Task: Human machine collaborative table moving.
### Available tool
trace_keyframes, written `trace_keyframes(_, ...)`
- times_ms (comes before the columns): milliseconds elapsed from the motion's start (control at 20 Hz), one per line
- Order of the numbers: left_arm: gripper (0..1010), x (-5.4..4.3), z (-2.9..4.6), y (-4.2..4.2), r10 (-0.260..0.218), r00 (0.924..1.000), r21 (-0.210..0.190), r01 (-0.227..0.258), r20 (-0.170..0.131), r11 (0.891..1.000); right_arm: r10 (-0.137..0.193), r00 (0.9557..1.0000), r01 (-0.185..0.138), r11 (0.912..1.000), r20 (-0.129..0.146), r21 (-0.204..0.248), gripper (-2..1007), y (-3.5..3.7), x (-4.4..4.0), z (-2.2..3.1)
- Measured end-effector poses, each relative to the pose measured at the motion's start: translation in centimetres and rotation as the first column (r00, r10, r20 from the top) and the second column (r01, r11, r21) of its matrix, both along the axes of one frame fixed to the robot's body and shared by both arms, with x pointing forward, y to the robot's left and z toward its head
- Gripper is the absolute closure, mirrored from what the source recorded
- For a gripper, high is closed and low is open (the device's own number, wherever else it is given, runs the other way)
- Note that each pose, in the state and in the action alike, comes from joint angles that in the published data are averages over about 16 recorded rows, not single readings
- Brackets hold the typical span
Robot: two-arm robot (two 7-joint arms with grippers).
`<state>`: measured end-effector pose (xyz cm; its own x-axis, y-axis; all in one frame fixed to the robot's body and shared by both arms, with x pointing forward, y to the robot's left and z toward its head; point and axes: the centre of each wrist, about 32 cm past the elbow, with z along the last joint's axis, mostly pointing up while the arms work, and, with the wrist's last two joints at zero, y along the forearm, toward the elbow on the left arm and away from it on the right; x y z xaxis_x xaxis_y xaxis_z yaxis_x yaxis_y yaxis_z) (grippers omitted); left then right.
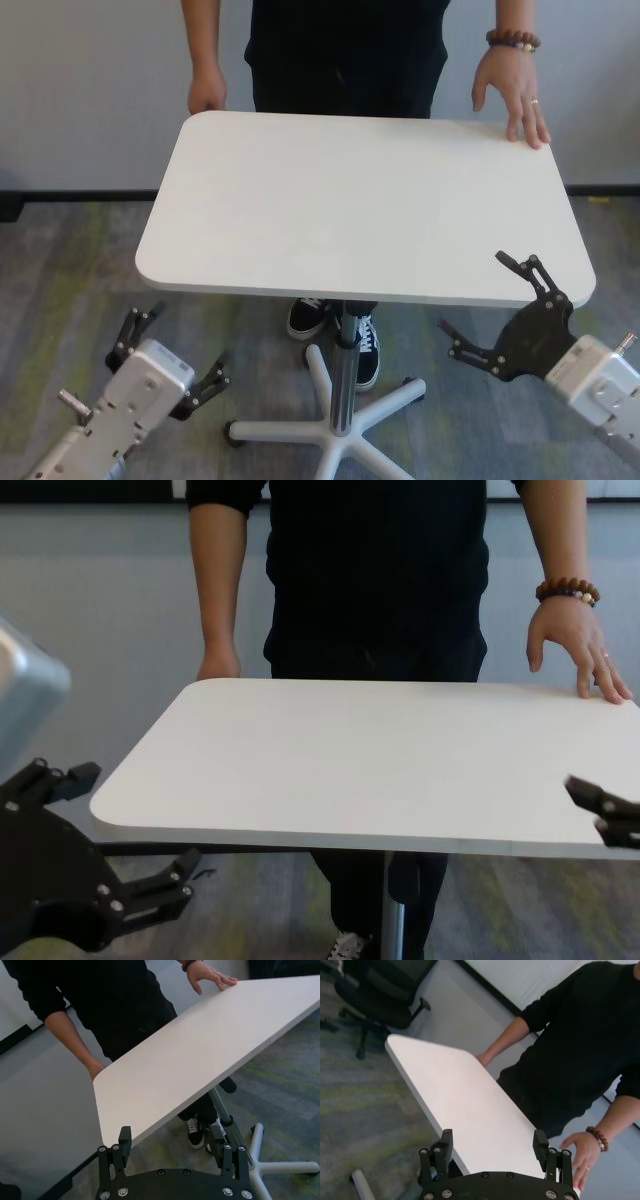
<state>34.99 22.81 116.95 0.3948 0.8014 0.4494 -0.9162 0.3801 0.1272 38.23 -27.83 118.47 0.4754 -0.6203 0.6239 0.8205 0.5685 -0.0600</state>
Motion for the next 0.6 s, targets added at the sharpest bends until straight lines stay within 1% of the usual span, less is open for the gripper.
trace_keyframes(150,10,-0.14,0.07,0.14,0.001,1.0000,0.022,-0.001,0.006,1.000,-0.006,1.0000,0.006,0.9997,0.007,-0.022,2,0.03,-0.34,0.18)
trace_keyframes(350,10,-0.10,0.04,0.16,0.001,1.0000,0.041,-0.002,0.008,0.999,-0.014,0.9998,0.015,0.9989,0.011,-0.045,2,-0.02,-0.41,0.22)
trace_keyframes(600,10,-0.07,0.02,0.14,0.002,1.0000,0.030,-0.002,0.006,1.000,-0.014,0.9998,0.014,0.9989,0.011,-0.044,2,-0.04,-0.35,0.21)
